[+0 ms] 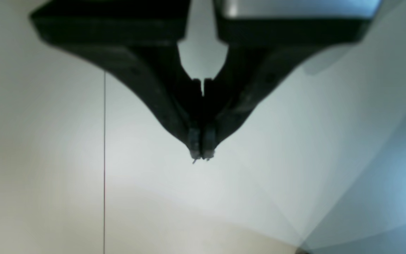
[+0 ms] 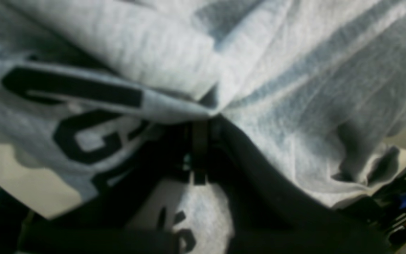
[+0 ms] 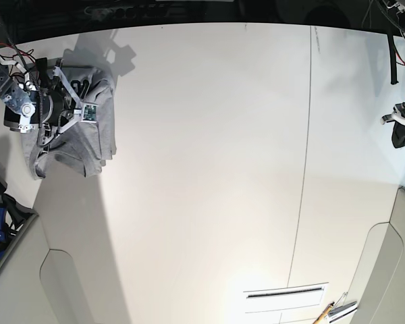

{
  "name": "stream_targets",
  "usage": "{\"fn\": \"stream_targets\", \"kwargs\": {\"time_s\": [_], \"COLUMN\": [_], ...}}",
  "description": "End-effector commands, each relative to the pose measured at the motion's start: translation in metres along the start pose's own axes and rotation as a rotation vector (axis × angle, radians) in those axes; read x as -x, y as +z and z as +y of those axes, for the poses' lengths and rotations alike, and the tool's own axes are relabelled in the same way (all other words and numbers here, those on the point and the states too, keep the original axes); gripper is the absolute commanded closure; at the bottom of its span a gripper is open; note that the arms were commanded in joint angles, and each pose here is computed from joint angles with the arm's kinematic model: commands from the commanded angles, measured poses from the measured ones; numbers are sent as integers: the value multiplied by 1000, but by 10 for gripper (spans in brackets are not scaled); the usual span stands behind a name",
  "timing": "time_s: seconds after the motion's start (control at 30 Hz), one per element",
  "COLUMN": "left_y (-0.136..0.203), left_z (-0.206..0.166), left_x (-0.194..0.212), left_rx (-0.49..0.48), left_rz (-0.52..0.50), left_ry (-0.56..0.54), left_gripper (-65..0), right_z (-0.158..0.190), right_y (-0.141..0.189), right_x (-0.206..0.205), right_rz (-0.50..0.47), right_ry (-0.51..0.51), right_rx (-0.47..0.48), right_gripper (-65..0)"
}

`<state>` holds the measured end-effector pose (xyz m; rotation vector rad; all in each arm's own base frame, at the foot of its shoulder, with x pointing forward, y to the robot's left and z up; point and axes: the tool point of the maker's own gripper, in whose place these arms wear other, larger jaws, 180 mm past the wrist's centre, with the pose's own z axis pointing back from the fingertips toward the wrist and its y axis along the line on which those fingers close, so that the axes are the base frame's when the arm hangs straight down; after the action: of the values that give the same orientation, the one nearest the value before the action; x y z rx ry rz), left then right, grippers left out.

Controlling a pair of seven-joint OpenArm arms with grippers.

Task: Fold the T-shirt properly
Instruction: 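Grasp the folded shirt with the right gripper and drag it to the table edge, then release the folded shirt and withdraw the right gripper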

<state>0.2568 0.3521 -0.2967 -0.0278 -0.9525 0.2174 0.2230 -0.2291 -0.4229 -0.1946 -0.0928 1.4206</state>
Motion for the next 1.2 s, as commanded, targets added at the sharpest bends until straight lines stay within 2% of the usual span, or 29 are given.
{"fn": "stream_targets", "kwargs": {"time_s": [0.0,0.13,0.37,0.5,0.63,0.77,0.87,1.03,1.17], "left_y": [4,4,4,4,6,17,35,72,102], "left_z": [0,0,0,-1,3,20,40,61,65], "left_x": [-18,-18,-18,-21,-28,-37,-44,-36,-20], "left_rx": [3,3,4,11,6,-35,-63,-50,0], "left_rz": [-56,-56,-57,-71,-81,-87,-113,-123,-85], "left_ry": [-23,-23,-23,-37,-66,-92,-55,1,20], "left_gripper": [0,0,0,0,0,0,0,0,0], "right_z": [-9,-36,-114,-146,-159,-151,-134,-87,-38], "right_y": [4,14,58,85,104,112,115,114,116], "right_x": [12,8,-9,-25,-49,-63,-68,-73,-81], "right_rz": [40,23,-66,-152,-271,-368,-426,-473,-513], "right_ry": [-2,-16,-88,-133,-195,-258,-288,-305,-323], "right_rx": [19,74,229,278,282,254,231,182,124], "right_gripper": [0,0,0,0,0,0,0,0,0]}}
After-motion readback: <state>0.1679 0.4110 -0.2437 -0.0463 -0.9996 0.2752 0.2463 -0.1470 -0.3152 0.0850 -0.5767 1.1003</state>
